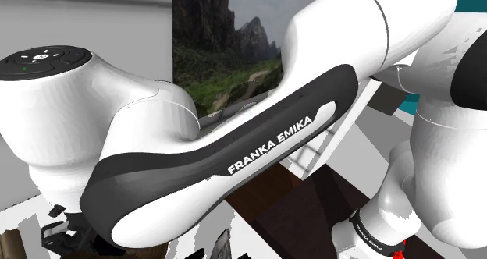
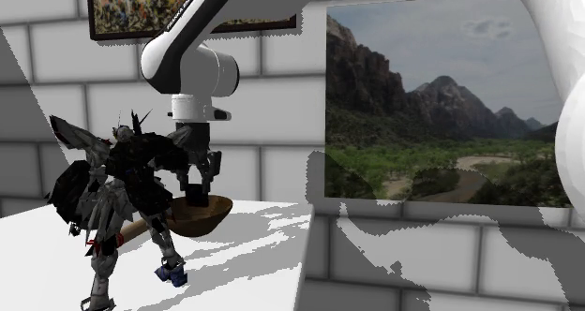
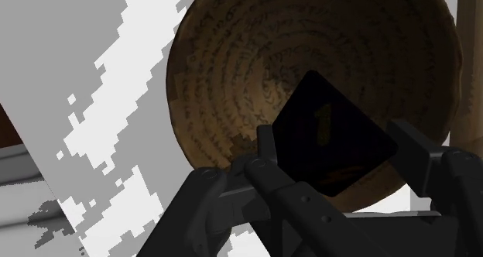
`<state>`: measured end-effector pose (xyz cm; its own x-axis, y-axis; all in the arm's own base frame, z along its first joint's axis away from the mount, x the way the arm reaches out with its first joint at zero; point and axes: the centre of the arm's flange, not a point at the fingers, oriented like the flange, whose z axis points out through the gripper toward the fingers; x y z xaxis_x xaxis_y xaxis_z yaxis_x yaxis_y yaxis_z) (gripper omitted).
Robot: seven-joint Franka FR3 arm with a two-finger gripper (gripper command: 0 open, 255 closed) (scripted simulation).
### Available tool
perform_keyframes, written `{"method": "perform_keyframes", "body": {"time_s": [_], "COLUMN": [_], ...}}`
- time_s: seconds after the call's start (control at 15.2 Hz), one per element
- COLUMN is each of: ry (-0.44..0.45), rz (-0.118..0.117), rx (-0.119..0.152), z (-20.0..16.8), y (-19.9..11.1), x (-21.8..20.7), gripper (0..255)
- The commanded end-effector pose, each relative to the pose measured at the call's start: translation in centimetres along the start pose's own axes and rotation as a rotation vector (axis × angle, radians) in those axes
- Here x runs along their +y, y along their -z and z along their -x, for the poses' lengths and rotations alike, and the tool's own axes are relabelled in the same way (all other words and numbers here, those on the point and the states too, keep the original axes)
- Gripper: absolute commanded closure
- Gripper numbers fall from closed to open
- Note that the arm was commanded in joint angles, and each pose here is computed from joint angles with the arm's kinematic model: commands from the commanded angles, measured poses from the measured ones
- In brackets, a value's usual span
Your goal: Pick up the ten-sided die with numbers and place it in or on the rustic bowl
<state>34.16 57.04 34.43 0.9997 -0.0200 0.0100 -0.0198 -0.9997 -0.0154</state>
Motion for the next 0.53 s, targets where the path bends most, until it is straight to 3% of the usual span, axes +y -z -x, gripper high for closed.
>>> {"method": "perform_keyframes", "body": {"time_s": [0.0,0.07,0.4,0.46], "ry": [0.000,0.000,0.000,0.000], "rz": [0.000,0.000,0.000,0.000], "rx": [0.000,0.000,0.000,0.000], "z": [0.0,0.0,0.0,0.0], "y": [0.0,0.0,0.0,1.3], "x": [0.0,0.0,0.0,0.0], "gripper": [255,0,0,0]}}
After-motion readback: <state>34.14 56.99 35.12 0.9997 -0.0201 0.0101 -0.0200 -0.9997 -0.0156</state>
